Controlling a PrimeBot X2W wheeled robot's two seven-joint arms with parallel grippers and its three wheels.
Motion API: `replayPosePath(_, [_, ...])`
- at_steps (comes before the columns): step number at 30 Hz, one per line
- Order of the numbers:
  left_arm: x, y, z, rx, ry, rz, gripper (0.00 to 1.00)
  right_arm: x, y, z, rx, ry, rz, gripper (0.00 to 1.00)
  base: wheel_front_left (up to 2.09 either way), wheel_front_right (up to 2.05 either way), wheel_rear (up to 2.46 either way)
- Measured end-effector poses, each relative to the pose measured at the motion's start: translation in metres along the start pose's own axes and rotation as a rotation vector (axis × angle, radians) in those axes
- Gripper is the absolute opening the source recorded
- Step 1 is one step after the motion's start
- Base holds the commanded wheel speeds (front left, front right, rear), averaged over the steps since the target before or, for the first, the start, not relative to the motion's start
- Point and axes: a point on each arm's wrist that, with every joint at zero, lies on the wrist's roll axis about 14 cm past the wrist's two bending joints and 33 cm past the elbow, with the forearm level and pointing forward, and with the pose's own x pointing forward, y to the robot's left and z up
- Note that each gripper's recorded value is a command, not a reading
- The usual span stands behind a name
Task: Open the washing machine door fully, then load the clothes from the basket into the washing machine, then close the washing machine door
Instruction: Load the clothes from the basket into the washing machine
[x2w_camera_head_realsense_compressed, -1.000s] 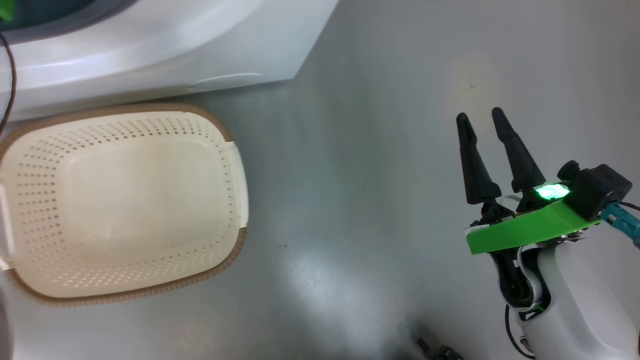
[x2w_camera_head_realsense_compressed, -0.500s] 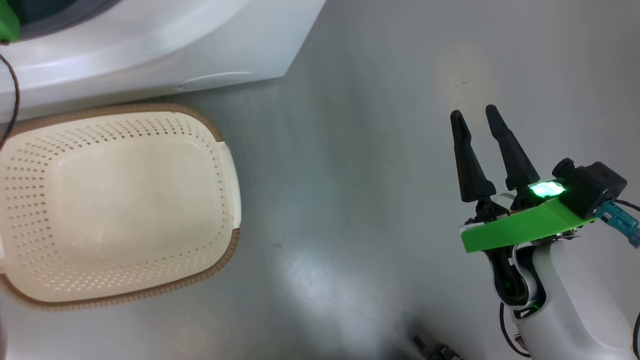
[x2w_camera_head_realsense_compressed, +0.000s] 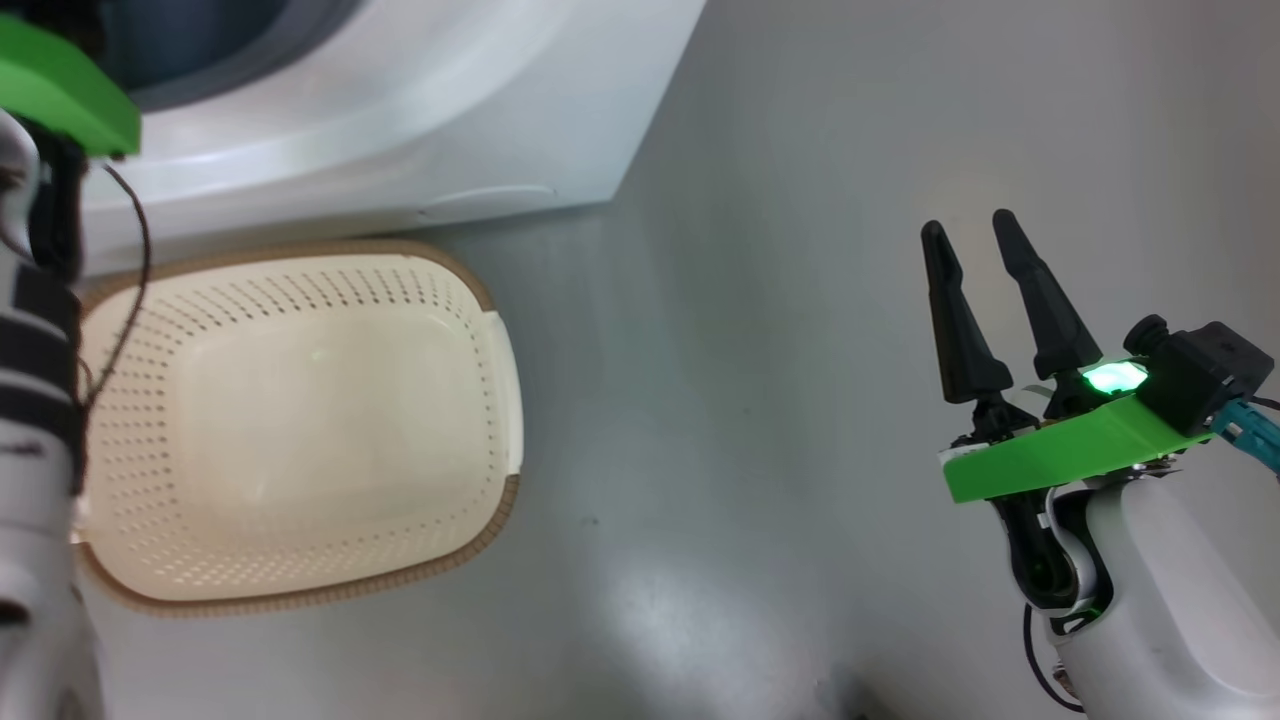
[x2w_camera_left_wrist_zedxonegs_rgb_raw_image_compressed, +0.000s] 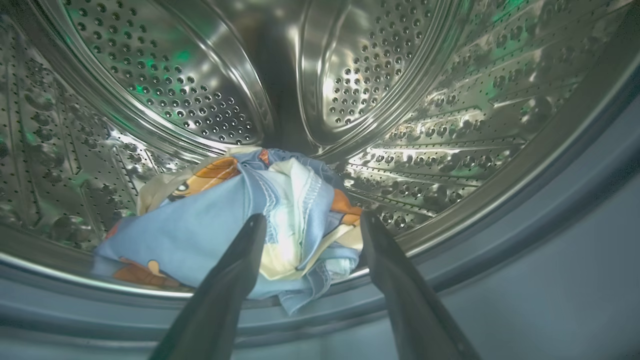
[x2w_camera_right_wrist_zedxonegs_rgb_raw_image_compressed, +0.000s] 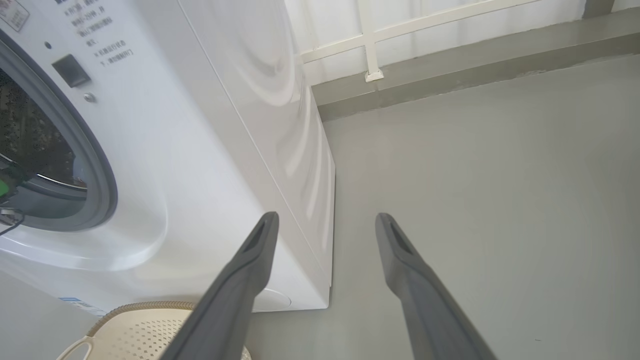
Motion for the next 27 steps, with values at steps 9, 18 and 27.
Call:
replayPosePath(9, [-0.059, 0.002, -0.001, -0.037, -0.052, 0.014, 1.00, -0.012, 0.006, 0.024, -0.035, -0.037, 0.033, 1.00, 0.00, 0.00, 0.00])
replayPosePath(18, [-0.124, 0.007, 0.014, -0.032, -0.105, 0.048, 1.00, -0.039, 0.013, 0.036, -0.058, -0.045, 0.059, 1.00, 0.00, 0.00, 0.00])
replayPosePath(27, [-0.183, 0.013, 0.022, -0.014, -0.136, 0.080, 1.00, -0.064, 0.023, 0.046, -0.067, -0.063, 0.090, 1.00, 0.00, 0.00, 0.00])
